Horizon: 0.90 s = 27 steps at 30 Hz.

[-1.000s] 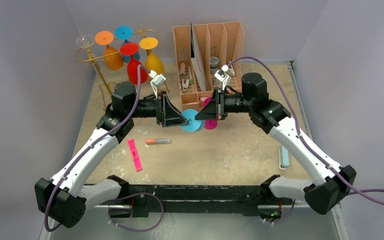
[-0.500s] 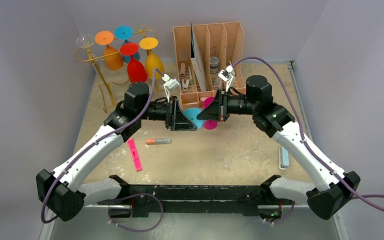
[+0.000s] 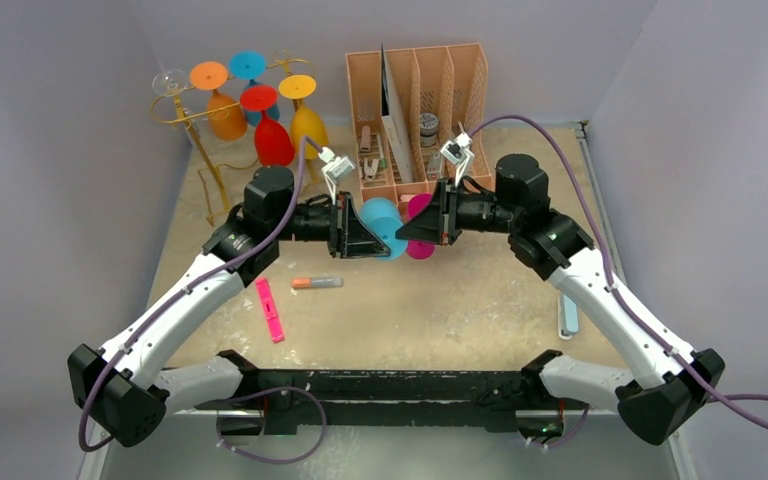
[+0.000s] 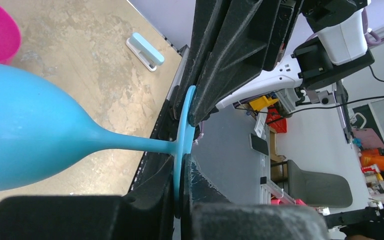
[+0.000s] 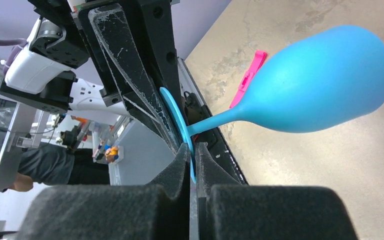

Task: Take the wine glass off the wine glass rack
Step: Place the wine glass at the center of the board.

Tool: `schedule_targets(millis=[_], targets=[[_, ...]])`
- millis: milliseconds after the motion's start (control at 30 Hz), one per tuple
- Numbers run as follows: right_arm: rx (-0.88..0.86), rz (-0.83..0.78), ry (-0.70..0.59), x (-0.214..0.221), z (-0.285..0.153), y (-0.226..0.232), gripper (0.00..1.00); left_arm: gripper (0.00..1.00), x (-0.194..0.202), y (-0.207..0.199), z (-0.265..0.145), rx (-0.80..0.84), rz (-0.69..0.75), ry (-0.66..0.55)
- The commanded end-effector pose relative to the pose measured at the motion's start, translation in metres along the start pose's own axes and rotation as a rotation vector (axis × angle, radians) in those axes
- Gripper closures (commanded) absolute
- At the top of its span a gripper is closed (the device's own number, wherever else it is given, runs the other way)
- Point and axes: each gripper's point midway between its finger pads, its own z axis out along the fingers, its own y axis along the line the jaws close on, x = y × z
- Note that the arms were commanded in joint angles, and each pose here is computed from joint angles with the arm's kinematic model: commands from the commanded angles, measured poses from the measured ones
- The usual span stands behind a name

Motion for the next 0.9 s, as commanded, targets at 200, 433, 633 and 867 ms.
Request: schedule_targets(millis=[200, 433, 633, 867], targets=[[0.257, -0.201, -0.071, -0.017, -0.043, -0.01, 0.3, 1.0, 0.009, -0.012, -0.019, 0.001, 0.252, -0.007], [0.543, -0.156, -0.115, -0.031, -0.073, -0.046, 0.08, 1.0, 0.035, -0.014, -0.046, 0.001, 0.601, -0.039], [0.489, 0.138, -0.068, -0.034, -0.064, -0.057, 0.01, 1.0, 0.055, -0.005, -0.058, -0.017, 0.778, -0.004], [0.258, 0.132, -0.183, -0.05, -0.044, -0.03, 0.01, 1.0, 0.069, 0.004, -0.067, -0.042, 0.883, 0.05]])
